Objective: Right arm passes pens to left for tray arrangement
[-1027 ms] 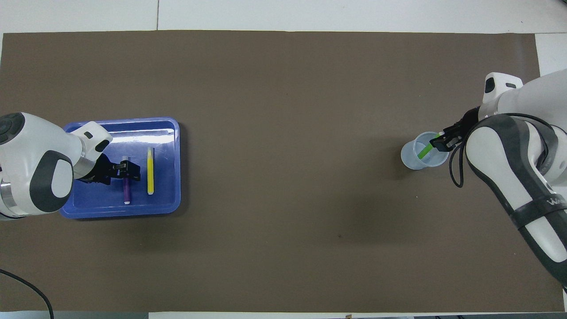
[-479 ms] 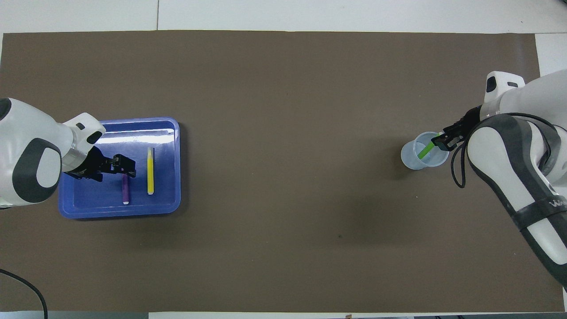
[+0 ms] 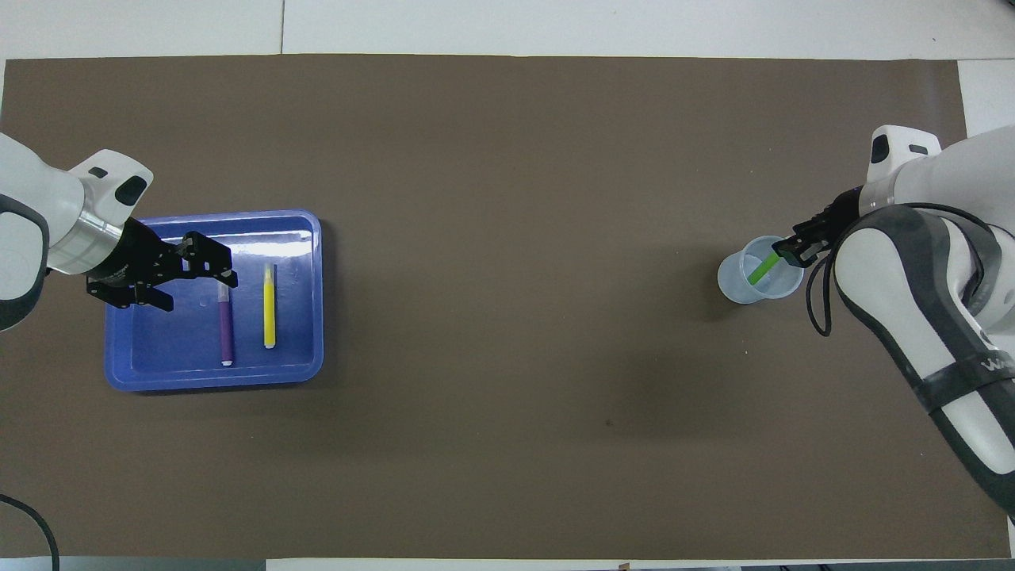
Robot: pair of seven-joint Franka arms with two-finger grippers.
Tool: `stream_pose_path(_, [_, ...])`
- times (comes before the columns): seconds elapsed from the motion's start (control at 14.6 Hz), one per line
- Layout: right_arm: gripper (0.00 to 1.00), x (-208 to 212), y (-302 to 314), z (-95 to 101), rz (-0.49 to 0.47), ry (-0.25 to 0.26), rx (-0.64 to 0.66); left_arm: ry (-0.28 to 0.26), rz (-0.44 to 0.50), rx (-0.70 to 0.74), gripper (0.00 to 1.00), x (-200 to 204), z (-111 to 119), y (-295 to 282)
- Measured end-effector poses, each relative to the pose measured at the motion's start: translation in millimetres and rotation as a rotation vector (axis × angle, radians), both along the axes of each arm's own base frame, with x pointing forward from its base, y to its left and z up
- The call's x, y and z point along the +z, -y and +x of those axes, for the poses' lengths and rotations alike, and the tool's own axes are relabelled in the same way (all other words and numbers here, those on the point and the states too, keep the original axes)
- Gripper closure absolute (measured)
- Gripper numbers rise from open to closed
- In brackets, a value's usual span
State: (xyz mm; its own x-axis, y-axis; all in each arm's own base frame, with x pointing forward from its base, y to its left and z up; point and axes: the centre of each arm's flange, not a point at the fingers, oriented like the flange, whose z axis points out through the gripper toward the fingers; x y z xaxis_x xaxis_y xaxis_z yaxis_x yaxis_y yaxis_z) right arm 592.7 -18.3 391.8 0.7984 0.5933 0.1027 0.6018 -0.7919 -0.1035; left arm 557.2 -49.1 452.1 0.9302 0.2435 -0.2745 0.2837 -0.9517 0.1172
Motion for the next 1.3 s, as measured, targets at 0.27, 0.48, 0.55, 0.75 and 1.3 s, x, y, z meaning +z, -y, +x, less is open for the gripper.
stream_pose_path(0.27, [0.60, -1, -4, -0.3, 0.001, 0.000, 0.006, 0.035, -0.016, 0.224, 0.00, 64, -19, 47])
stream_pose_path(0.48, [0.60, -2, -3, -1.0, 0.001, -0.002, 0.005, 0.060, -0.022, 0.327, 0.00, 107, -44, 83])
stream_pose_path(0.55, [0.62, -3, -3, -1.1, 0.001, -0.003, 0.005, 0.066, -0.021, 0.360, 0.00, 118, -52, 93])
stream_pose_path(0.75, [0.70, -3, -3, -1.4, 0.001, -0.004, 0.005, 0.062, -0.024, 0.457, 0.00, 137, -68, 116])
stream_pose_path(1.3, [0.81, 5, -4, -2.4, 0.005, -0.024, 0.011, -0.013, -0.127, 0.676, 0.00, 160, -85, 132])
